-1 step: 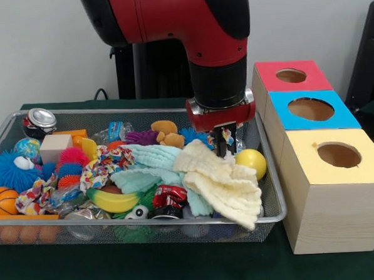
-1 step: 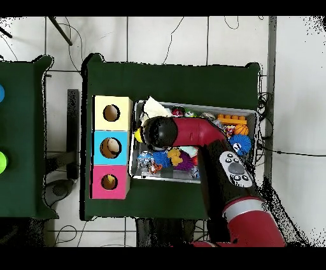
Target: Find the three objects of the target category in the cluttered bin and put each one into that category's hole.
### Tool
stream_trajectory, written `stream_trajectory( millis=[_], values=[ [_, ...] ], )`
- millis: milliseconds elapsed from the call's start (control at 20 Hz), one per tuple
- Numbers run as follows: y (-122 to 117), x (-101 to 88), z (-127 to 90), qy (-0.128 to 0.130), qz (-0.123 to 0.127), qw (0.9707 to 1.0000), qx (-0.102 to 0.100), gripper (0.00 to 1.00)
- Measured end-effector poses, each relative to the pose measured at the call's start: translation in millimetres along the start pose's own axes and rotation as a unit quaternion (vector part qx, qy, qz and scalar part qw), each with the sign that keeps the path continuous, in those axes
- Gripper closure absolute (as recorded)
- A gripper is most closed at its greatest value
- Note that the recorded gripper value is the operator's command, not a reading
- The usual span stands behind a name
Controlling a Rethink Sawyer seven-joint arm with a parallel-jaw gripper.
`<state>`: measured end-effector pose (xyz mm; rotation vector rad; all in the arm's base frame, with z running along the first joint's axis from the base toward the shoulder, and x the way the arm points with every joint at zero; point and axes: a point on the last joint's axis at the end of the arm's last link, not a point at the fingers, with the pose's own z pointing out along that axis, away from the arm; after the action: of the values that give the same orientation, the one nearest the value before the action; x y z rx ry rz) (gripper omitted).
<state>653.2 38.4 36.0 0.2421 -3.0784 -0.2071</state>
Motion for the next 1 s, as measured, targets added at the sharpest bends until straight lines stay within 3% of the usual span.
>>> stream_trajectory(
  millis=[900, 950, 1000],
  values=[
    [-34, -63.0, -9, -0.008, -0.012, 0.9999, -0.005, 1.0],
    [-36, -66.2, -8, -0.009, -0.012, 0.9999, -0.005, 0.0],
    [-38, -68.9, -8, -0.012, -0.012, 0.9998, -0.006, 0.0]
  ],
)
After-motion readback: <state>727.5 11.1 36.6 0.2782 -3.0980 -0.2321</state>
